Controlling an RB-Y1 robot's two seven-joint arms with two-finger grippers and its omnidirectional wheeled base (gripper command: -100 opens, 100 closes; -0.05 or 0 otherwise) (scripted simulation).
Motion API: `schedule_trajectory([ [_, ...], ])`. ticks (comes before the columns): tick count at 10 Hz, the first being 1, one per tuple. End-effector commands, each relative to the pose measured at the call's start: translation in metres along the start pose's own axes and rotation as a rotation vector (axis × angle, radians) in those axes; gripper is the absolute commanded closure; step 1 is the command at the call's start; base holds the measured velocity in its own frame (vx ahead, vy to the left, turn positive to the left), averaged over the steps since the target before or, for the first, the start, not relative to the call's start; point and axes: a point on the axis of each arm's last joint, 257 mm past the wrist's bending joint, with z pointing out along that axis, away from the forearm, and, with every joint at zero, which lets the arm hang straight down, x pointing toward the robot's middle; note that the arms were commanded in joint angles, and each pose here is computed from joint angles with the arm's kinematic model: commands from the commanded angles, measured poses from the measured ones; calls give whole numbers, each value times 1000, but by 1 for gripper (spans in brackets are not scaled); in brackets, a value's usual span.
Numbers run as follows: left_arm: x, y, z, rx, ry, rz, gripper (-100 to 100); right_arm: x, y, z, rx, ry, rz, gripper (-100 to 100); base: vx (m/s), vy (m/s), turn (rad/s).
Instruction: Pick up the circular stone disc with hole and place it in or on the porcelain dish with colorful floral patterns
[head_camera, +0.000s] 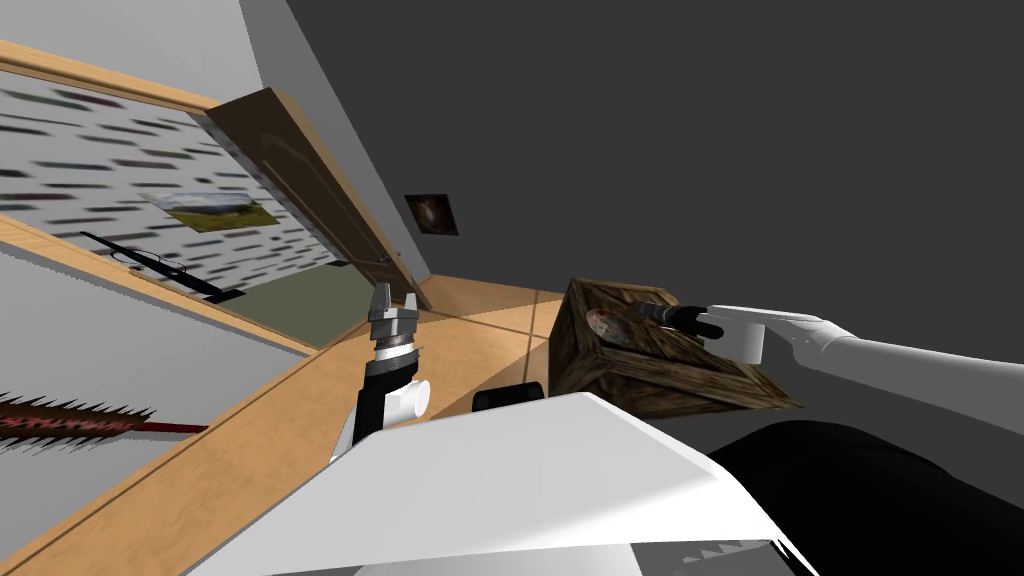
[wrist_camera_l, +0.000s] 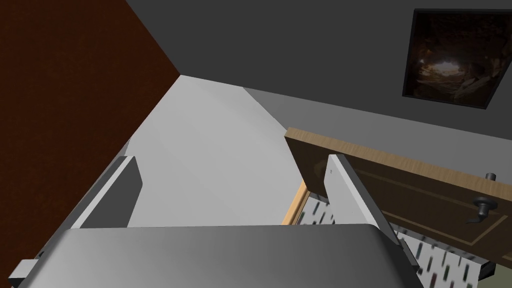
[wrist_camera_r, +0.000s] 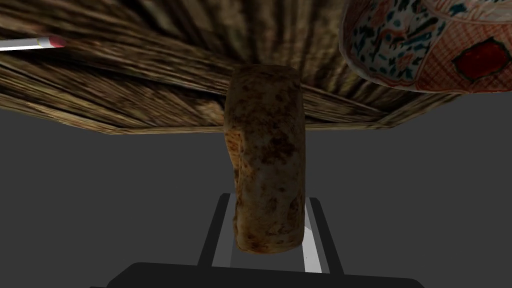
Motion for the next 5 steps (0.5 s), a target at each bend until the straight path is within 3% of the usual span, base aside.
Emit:
schedule_trajectory([
  [1, 0, 0, 0, 0, 0, 0, 0, -6, 0, 1, 6, -8, 23, 100, 65, -4, 4],
  [3, 0, 0, 0, 0, 0, 0, 0, -25, 4, -1, 12, -33, -16, 100, 6, 148, -17],
  [5, 0, 0, 0, 0, 0, -1, 0, -32, 9, -2, 6, -42, -38, 100, -85, 173, -41],
])
